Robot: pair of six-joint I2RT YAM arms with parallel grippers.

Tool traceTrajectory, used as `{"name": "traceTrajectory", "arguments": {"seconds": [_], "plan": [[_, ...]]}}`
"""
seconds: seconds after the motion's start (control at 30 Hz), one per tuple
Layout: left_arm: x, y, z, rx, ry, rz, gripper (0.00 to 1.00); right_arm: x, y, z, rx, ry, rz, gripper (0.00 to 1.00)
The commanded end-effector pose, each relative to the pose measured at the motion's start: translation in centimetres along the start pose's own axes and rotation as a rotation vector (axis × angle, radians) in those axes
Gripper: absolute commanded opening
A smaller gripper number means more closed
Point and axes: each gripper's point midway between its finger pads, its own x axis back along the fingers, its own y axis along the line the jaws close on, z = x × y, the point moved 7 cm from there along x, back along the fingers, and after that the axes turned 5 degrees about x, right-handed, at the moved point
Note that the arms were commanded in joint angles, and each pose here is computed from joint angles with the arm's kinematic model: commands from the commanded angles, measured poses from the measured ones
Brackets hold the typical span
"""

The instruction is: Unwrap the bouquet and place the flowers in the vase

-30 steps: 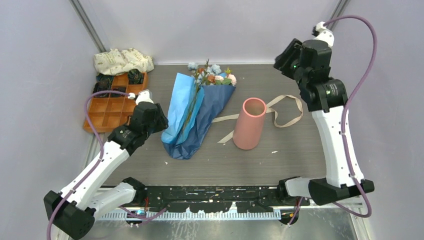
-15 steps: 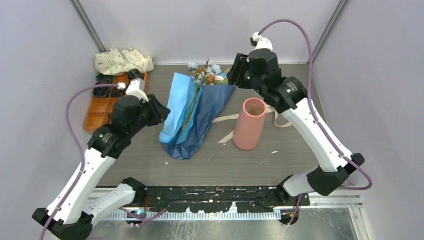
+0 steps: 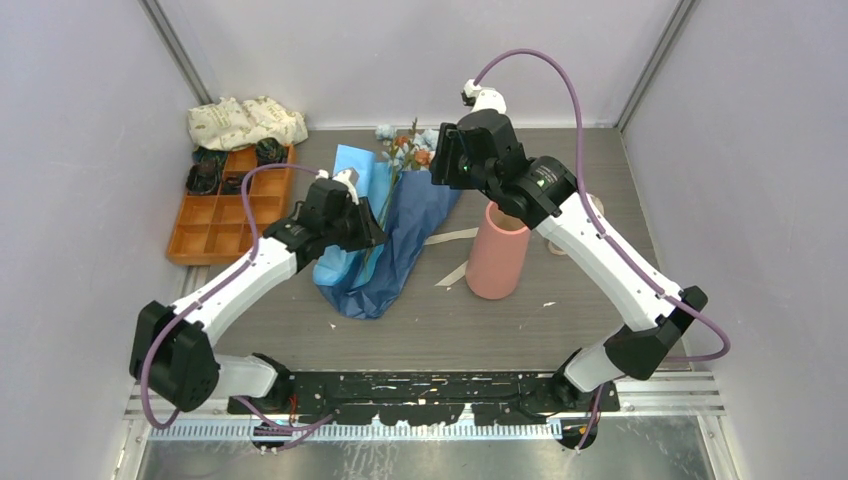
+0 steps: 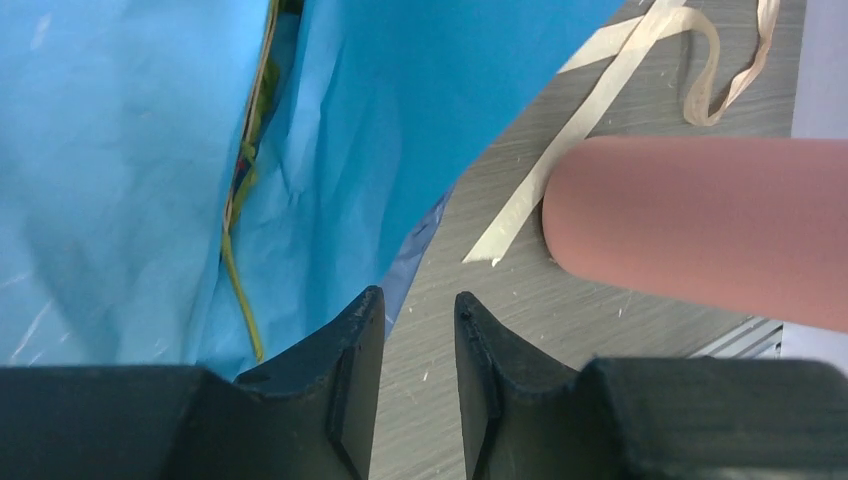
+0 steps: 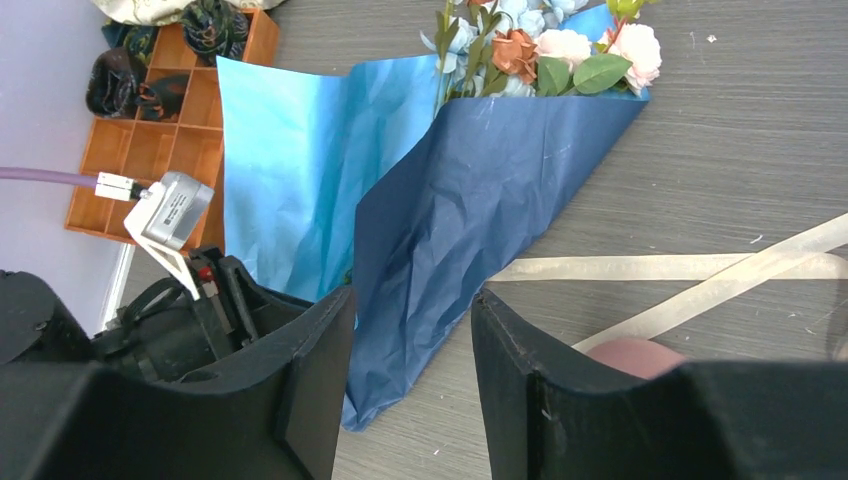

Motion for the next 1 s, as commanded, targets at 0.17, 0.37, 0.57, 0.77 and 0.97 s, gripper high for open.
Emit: {"name": "traceTrajectory", "arguments": {"seconds": [0.17, 0.37, 0.57, 0.77, 0.97], "plan": [[-2.1, -0.1, -2.8, -0.03, -0.164, -0.049, 0.32, 0.5, 0.6, -1.2, 0.004, -0.061, -0.012, 0.52], [-5.1, 6.0, -1.4, -0.003, -0.147, -0.301, 0.32, -0.2, 2.9, -0.2, 0.05, -0.033, -0.046, 0.53], [-6.6, 9.6, 1.4, 0.059, -0.103, -0.361, 0.32, -1.7, 4.9, 1.1, 0.072, 0.029, -0.065, 0.54], [-5.5, 10.9, 2.9, 0.063, -0.105, -0.39, 0.32, -5.5, 7.1, 4.2, 0.087, 0.148, -0.069, 0.54], [-4.2, 10.3, 4.6, 0.092, -0.104, -0.243, 0.32, -9.9, 8.3, 7.9, 0.125, 0.251, -0.035, 0.55]]}}
